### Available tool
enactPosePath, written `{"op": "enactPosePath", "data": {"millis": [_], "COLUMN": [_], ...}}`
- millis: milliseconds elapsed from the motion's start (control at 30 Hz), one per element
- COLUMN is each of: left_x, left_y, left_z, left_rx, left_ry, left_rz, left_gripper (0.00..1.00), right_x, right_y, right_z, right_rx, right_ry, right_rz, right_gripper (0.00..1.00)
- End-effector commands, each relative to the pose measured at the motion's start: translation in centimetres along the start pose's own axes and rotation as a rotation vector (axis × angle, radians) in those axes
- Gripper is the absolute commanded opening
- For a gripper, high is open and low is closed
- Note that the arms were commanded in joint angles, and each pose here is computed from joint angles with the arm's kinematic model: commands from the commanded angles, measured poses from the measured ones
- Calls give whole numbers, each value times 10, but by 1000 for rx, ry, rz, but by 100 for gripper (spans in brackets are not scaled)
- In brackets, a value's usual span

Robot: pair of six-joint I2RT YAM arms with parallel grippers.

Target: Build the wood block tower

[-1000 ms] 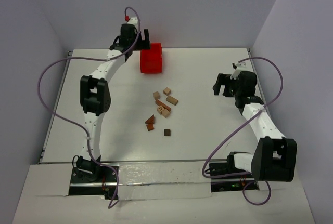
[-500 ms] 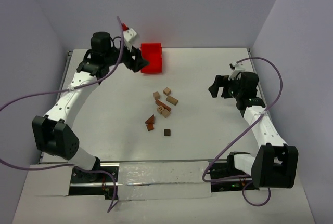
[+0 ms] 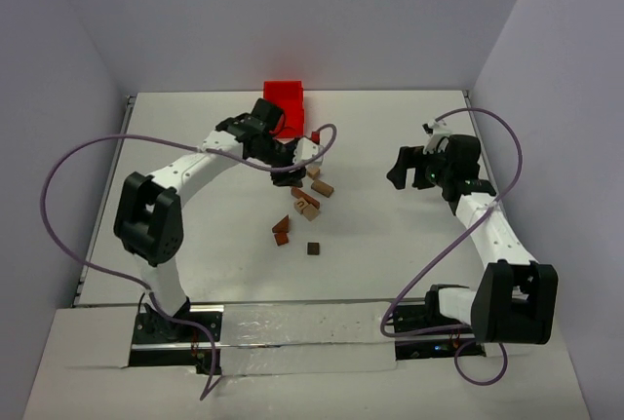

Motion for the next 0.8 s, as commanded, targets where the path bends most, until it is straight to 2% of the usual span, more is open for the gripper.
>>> {"op": "enactPosePath", "data": {"millis": [0, 67, 200, 400, 767], "left_x": [-11, -19, -35, -47, -49], "left_y": [-12, -14, -12, -5, 7], "left_z": [-30, -42, -62, -74, -63], "left_rx": [-176, -203, -254, -267, -229], "left_ry": [47, 72, 94, 121, 109], "left_rz": [-193, -251, -277, -313, -324], "left_gripper": [55, 52, 47, 44, 45], "right_x": [14, 13, 8, 5, 2], "right_y": [5, 5, 8, 10, 10], "right_z": [0, -1, -2, -6, -10], "right_rx": [52, 59, 91, 121, 137], "right_ry": [7, 22, 51, 78, 96], "right_rz": [34, 35, 35, 25, 17], "right_gripper": [100, 100, 100, 100, 100]}}
Point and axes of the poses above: each gripper's point midway between its finger pads, its own z axis back along the fingers, its own y axis along the line the jaws close on, x = y × z, the point moved 3 cm from there along z, back along the fingers, and after that the axes turned 2 degrees about -z, right-handed, at the moved point
